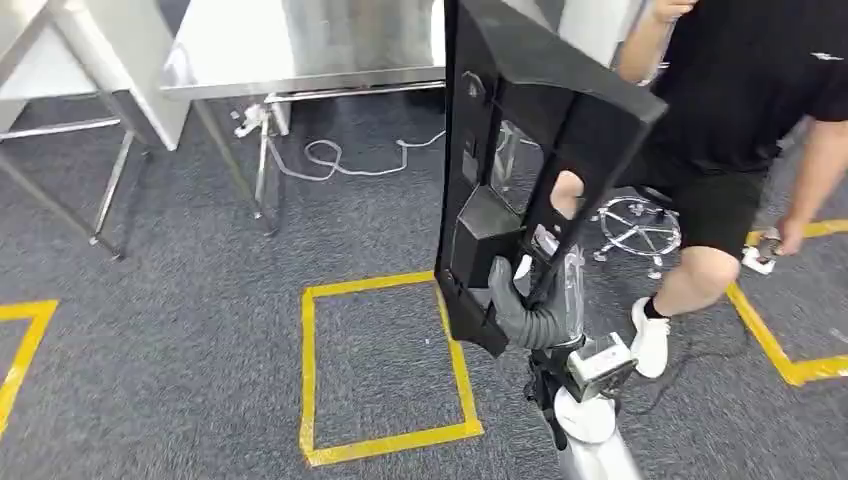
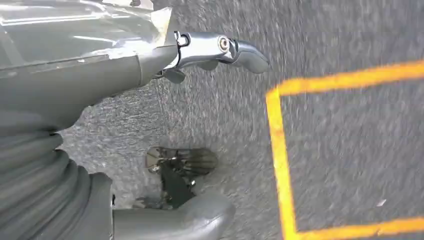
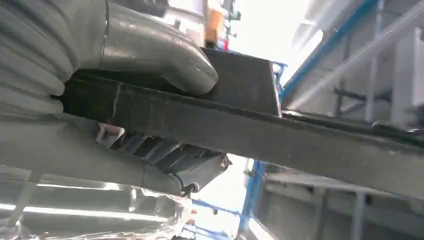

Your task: Take the parts from the cabinet and place them on the table.

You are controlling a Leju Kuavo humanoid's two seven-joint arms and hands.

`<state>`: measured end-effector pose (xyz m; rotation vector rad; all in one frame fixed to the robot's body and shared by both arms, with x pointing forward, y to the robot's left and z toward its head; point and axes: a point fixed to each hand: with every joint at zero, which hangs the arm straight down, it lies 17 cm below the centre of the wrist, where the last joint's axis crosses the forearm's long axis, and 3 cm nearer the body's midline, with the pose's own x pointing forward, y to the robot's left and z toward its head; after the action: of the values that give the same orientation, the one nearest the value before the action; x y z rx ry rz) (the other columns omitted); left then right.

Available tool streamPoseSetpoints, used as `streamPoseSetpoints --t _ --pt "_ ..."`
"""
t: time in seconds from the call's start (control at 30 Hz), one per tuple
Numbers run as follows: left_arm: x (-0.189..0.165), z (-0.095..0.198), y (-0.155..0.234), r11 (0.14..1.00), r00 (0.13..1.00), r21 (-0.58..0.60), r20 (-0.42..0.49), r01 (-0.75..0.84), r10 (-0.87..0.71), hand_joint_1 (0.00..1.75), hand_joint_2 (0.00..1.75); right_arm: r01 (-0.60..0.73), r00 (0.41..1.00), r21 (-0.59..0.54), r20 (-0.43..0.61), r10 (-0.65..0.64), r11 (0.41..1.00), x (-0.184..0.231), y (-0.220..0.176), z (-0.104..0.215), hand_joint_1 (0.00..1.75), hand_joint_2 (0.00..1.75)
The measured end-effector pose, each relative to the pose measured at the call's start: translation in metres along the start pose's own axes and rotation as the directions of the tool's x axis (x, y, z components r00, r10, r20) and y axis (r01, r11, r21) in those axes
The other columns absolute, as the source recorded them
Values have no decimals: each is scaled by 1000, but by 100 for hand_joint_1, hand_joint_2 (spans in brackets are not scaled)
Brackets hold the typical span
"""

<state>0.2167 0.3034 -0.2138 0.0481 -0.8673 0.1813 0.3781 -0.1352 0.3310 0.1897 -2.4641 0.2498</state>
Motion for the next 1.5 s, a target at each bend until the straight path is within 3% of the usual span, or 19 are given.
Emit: streamPoseSetpoints --t 0.47,1.5 --pt "-5 5 16 997 1000 73 20 16 -17 0 175 7 1000 12 2 -7 1000 0 4 4 175 175" --pt "2 4 23 993 998 117 58 17 -24 0 175 1 1000 7 -13 -1 1000 -6 9 9 175 175"
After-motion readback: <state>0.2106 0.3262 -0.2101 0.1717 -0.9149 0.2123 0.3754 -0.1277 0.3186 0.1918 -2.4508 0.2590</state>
